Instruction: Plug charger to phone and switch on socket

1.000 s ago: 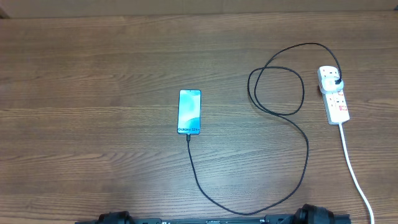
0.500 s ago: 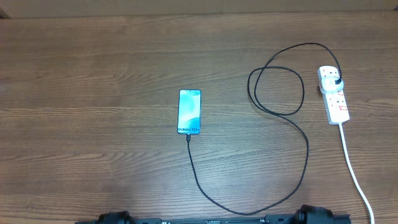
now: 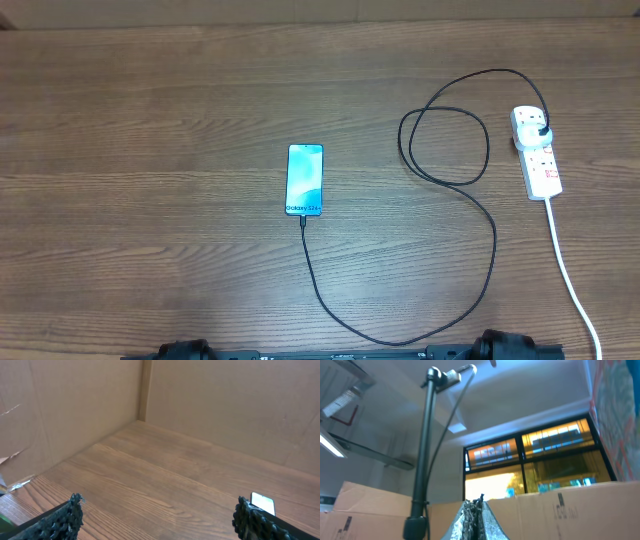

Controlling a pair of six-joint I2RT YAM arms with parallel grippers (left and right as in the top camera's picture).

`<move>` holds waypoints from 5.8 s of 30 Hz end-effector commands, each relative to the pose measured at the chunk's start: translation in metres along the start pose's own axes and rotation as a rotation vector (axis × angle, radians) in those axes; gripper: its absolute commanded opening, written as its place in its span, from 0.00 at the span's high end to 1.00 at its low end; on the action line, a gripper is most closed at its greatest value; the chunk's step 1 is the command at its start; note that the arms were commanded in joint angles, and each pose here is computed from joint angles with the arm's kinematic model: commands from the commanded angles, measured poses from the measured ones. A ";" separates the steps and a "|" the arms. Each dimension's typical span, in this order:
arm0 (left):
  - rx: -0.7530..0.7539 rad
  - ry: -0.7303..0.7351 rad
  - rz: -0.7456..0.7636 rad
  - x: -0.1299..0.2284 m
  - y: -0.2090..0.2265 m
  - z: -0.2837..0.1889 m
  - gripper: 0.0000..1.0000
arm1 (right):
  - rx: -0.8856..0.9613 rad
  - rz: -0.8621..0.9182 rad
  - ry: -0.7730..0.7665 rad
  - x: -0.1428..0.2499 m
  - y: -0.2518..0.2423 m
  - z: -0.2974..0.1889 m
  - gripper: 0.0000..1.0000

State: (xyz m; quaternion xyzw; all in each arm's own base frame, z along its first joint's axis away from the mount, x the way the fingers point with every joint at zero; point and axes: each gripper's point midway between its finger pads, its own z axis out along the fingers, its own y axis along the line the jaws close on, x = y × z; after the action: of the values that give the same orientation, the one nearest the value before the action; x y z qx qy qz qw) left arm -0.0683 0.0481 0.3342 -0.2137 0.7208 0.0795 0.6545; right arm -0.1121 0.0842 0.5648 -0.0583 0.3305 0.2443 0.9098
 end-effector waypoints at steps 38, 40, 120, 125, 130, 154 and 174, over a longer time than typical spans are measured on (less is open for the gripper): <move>0.292 -0.044 -0.220 0.055 -0.118 0.243 0.01 | 0.025 -0.194 -0.021 -0.001 -0.004 -0.001 0.96; 0.294 -0.051 -0.221 0.063 -0.119 0.252 0.01 | 0.030 -0.199 -0.021 0.000 -0.003 -0.001 0.96; 0.262 0.122 -0.003 0.173 -0.112 0.292 0.00 | -0.012 0.027 0.427 0.136 -0.072 -0.002 0.96; 0.262 0.122 -0.003 0.173 -0.112 0.292 0.00 | 0.067 0.084 0.564 0.204 -0.107 -0.005 0.96; 0.262 0.122 -0.003 0.173 -0.112 0.292 0.00 | 0.161 0.119 0.663 0.270 -0.145 -0.016 0.93; 0.262 0.122 -0.003 0.173 -0.112 0.292 0.01 | 0.542 0.016 0.679 0.370 -0.249 -0.064 0.00; 0.262 0.122 -0.003 0.173 -0.112 0.292 0.00 | 0.508 0.038 0.710 0.428 -0.258 -0.095 0.00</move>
State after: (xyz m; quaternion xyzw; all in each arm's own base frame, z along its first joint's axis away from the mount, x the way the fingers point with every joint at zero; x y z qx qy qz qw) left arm 0.2344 0.0275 0.1480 -0.1427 0.7609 -0.0360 0.6320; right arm 0.2421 0.0049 0.2083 0.0977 0.6748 0.1332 0.7193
